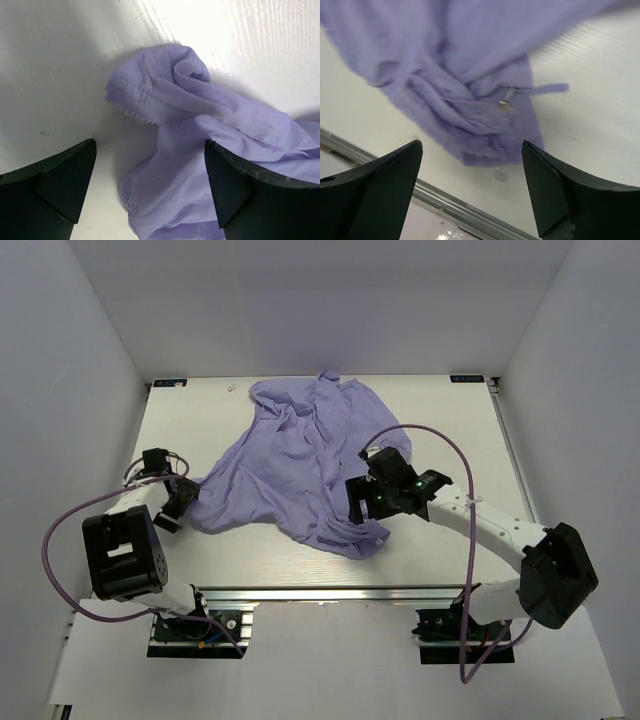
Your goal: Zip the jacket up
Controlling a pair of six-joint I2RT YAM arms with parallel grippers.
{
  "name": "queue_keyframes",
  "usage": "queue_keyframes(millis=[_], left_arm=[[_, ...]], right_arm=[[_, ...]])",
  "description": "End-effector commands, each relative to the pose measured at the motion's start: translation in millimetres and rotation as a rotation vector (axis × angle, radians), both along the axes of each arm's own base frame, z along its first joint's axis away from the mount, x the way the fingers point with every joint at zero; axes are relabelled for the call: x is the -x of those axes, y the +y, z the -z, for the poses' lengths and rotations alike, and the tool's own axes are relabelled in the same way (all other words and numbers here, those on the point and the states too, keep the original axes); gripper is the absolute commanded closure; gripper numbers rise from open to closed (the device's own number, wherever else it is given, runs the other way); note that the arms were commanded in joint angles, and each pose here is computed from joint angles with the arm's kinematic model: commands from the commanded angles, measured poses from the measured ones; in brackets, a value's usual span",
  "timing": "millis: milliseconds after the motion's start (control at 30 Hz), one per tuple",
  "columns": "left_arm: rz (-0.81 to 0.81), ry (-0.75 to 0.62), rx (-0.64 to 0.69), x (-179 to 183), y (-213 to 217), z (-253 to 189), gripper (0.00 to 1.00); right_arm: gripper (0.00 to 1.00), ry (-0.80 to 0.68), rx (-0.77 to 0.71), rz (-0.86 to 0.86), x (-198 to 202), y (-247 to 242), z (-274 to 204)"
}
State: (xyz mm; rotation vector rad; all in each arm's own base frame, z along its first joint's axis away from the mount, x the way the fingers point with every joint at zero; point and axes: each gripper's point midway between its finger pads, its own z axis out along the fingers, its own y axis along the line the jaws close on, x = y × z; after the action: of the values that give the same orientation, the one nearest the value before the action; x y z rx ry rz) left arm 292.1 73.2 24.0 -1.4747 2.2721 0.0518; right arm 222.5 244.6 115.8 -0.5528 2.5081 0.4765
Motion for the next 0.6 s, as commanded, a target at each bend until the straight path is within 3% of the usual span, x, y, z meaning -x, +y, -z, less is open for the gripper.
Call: queue_keyframes(millis=[0, 467, 533, 567], left_arm=[[-0.010, -0.025, -0.023, -9.8, 7.2, -8.9, 0.02], [0.024, -0.028, 0.013, -10.0, -1.3, -4.5, 0.02], [0.025, -0.036, 0.012, -9.8, -1.1, -7.7, 0.02], [0.028, -0.039, 0.014, -10.1, -2.1, -8.9, 0.02]], right_arm=[[0.15, 0.099, -0.015, 0.034, 3.6, -10.6, 22.2], [0.27, 0.170, 0.010, -0.034, 8.0, -3.8, 79.2], [0.61, 0.176, 0.010, -0.032, 7.0, -2.9, 81.1], [0.71, 0.178, 0.007, -0.032, 7.5, -2.1, 81.3]])
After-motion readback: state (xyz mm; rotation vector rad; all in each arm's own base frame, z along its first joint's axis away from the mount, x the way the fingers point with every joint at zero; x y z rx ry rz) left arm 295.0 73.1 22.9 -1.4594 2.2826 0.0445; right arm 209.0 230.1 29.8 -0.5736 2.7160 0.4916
